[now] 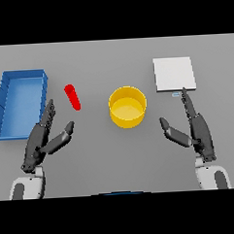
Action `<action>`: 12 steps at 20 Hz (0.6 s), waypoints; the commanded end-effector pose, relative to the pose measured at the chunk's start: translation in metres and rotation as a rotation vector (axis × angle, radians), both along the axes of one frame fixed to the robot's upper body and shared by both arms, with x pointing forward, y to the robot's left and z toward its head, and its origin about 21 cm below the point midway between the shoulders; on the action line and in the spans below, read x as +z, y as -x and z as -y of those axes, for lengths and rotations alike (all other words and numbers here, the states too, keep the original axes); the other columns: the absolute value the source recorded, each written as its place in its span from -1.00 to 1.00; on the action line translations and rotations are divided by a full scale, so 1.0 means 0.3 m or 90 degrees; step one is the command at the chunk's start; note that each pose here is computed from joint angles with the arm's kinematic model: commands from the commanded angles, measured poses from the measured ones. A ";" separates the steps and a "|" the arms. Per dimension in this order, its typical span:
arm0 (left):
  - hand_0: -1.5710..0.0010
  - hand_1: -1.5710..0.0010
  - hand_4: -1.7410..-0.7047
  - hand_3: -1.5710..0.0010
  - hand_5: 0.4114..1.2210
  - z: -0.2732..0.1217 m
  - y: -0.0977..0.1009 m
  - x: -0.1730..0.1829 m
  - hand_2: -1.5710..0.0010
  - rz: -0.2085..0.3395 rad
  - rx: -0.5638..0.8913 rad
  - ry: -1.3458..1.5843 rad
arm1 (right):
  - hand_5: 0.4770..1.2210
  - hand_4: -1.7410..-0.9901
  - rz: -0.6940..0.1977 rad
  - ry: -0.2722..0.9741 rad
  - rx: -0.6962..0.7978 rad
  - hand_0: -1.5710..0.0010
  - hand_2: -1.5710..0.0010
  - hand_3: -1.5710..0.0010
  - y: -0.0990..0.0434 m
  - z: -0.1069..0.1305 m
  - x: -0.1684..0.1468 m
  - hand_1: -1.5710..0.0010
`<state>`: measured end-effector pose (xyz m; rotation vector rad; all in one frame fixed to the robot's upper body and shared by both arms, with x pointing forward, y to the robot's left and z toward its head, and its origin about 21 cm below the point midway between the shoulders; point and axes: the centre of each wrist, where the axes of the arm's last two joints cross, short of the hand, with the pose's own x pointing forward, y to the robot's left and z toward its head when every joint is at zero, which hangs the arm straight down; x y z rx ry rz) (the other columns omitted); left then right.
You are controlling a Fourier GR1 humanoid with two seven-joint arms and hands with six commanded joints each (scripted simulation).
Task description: Pick up the red beaker and tilt it to pour out 1 green nut into yellow bowl. Pick up the yellow bowl and place it on the metallic measuring scale.
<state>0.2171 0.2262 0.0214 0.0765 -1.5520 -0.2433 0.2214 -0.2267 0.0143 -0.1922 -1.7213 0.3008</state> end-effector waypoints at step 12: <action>1.00 1.00 0.08 1.00 -0.44 0.024 -0.274 -0.099 1.00 -0.034 -0.021 -0.019 | -0.60 0.37 -0.005 -0.036 0.018 1.00 1.00 1.00 -0.005 0.021 -0.009 1.00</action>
